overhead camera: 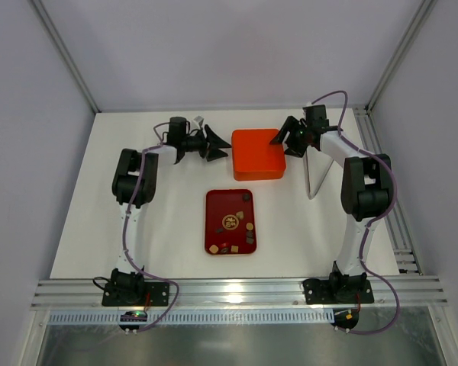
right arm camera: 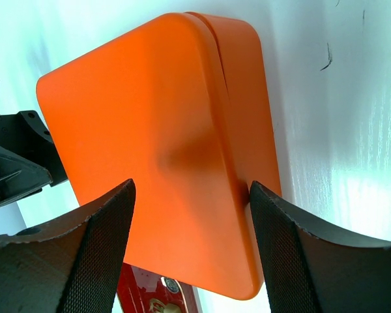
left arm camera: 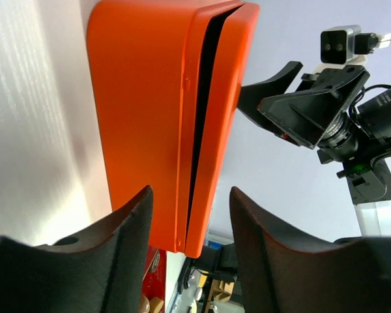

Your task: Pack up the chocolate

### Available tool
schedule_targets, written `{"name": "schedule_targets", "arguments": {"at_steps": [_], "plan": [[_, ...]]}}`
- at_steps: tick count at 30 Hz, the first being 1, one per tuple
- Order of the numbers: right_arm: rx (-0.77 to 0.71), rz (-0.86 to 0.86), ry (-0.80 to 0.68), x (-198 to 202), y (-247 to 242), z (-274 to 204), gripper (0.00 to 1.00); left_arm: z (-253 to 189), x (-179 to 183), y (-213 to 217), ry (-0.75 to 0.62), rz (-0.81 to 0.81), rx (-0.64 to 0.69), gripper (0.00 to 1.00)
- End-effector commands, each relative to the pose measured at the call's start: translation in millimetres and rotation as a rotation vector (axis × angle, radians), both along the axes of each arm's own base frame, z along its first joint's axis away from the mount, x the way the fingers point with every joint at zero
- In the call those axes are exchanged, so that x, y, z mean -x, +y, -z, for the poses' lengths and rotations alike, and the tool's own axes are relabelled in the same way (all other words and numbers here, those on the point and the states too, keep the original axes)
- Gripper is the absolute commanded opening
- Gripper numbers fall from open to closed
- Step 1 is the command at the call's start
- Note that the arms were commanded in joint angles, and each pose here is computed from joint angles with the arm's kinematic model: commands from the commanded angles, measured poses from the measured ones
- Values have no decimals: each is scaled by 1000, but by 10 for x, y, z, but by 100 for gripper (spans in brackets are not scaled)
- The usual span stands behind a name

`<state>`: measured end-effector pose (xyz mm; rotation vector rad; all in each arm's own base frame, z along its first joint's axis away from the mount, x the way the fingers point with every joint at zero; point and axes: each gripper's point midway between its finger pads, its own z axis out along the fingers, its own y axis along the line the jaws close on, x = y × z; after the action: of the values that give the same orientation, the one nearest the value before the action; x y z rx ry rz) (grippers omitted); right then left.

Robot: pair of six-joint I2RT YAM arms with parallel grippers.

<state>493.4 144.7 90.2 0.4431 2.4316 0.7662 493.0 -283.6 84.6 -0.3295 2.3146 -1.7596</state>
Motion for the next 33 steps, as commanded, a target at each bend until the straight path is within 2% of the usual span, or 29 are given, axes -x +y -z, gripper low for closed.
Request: {"name": "schedule_targets", "arguments": {"at_steps": [1, 6, 12, 24, 33], "plan": [[17, -21, -62, -111, 61, -173, 72, -344, 17, 54, -90, 13, -17, 51], [28, -30, -63, -101, 99, -184, 72, -323, 32, 44, -97, 14, -35, 60], [47, -36, -71, -114, 118, -226, 72, -274, 88, -29, -102, 40, -79, 64], [91, -69, -53, -110, 175, -173, 72, -208, 107, -63, -101, 43, -116, 63], [139, -76, 6, -36, 162, 54, 72, 100, 170, 10, -12, 15, -286, 59]]}}
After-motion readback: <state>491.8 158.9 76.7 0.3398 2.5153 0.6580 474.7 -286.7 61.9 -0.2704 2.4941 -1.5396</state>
